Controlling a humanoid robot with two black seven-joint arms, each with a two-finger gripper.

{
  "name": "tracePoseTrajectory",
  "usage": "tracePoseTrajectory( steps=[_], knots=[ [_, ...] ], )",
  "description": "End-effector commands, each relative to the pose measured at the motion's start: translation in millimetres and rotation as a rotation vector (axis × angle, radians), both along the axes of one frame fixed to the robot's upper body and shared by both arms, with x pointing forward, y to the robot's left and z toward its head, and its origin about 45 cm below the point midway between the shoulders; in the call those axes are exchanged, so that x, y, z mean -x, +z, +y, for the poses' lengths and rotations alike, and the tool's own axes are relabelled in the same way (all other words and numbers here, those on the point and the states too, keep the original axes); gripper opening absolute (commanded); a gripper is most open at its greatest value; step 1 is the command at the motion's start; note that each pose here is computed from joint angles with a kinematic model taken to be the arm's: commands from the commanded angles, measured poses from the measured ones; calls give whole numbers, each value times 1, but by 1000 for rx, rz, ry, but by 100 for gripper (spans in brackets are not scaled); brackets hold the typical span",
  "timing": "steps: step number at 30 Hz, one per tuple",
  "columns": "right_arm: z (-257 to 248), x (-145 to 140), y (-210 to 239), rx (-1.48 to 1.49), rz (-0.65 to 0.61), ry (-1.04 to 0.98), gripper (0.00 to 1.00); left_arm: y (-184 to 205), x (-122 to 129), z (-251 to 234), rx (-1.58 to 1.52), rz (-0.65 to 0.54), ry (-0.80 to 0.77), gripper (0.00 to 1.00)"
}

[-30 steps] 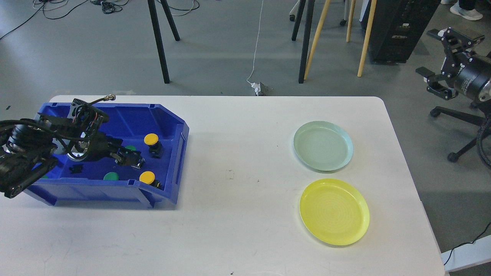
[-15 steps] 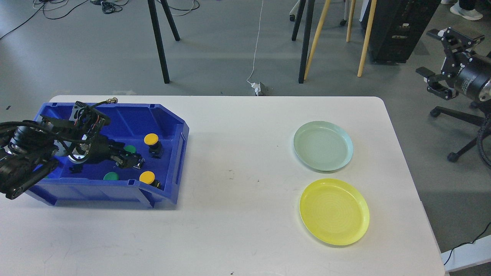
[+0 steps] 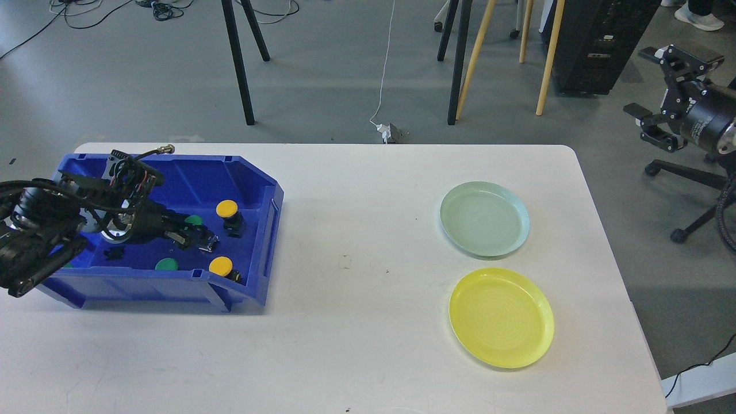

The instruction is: Pass button and place on color plate

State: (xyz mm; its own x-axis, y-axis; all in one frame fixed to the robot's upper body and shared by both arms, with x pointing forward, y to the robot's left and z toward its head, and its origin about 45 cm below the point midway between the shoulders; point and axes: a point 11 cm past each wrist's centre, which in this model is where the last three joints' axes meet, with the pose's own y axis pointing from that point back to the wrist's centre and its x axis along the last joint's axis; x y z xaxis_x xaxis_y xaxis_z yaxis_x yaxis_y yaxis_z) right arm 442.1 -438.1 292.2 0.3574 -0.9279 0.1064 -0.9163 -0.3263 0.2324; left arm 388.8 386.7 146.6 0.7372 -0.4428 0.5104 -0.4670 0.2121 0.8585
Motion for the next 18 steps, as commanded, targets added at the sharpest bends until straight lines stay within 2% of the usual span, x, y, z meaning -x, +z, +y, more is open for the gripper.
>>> tracePoseTrajectory(
  steps=[1,10,13,18],
  knots=[
    [1,-1,-1,-2,1,-1,99,15,4,9,5,-13,-4,37],
    [22,-8,-13,-21,6,16,99,63,34,47,0,-33,8,37],
    [27,-10,-15,-25,5,17,99,86,30,40,111,-78,50,37],
    [40,-14,-15,-31,0,43,99,146,17,35,324,-185,150,38]
  ],
)
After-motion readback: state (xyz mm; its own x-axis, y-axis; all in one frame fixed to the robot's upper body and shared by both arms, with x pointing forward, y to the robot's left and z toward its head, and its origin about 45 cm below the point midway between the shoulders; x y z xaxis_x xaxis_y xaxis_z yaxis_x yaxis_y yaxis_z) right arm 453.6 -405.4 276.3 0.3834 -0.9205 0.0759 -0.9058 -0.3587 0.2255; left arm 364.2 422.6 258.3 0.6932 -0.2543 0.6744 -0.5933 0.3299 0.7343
